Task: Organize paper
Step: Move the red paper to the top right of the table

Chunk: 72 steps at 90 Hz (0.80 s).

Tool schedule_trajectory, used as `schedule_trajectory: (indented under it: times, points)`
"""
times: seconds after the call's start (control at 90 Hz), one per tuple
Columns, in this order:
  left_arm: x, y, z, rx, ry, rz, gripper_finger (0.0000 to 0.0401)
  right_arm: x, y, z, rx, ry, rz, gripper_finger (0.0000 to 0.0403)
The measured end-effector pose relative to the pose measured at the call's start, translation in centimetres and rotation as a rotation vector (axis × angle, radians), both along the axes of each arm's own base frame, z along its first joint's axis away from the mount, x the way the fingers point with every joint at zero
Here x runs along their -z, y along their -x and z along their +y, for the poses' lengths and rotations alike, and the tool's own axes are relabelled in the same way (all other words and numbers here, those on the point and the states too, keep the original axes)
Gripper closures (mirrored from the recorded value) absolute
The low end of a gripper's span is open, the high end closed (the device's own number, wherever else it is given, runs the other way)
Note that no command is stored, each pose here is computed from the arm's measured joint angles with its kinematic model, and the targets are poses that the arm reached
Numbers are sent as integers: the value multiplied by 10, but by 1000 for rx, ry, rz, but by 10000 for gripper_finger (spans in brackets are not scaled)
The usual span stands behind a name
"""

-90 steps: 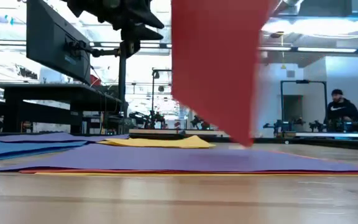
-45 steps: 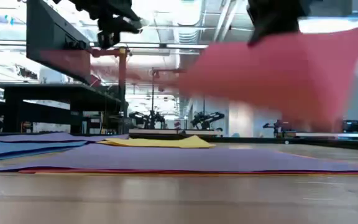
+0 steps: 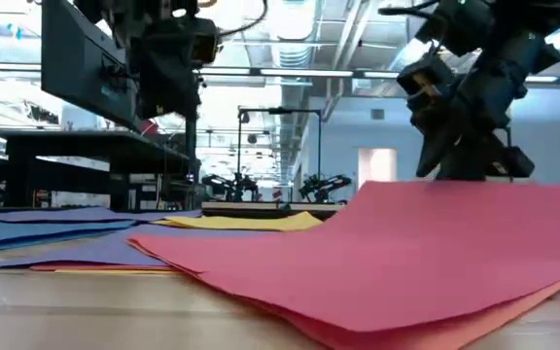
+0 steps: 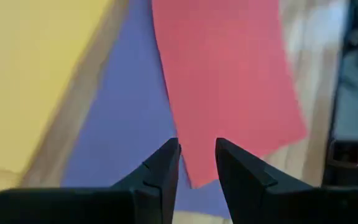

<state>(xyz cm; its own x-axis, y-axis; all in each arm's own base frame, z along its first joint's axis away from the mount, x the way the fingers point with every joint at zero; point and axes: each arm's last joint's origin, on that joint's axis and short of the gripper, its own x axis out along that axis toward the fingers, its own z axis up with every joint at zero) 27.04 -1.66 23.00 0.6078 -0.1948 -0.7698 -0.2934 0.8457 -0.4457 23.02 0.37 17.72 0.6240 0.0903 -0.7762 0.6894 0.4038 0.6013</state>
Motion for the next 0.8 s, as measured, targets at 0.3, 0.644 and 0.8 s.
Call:
schedule_trajectory:
  times: [0.3, 0.644, 0.8]
  points:
    - [40, -9, -77, 56, 18, 118, 310, -37, -12, 9, -311, 185, -165, 182]
    - [89, -22, -111, -23, 54, 191, 310, -26, -20, 16, -375, 208, -124, 184]
    - [92, -24, -109, -56, 52, 198, 311, -21, -23, 20, -390, 206, -106, 184]
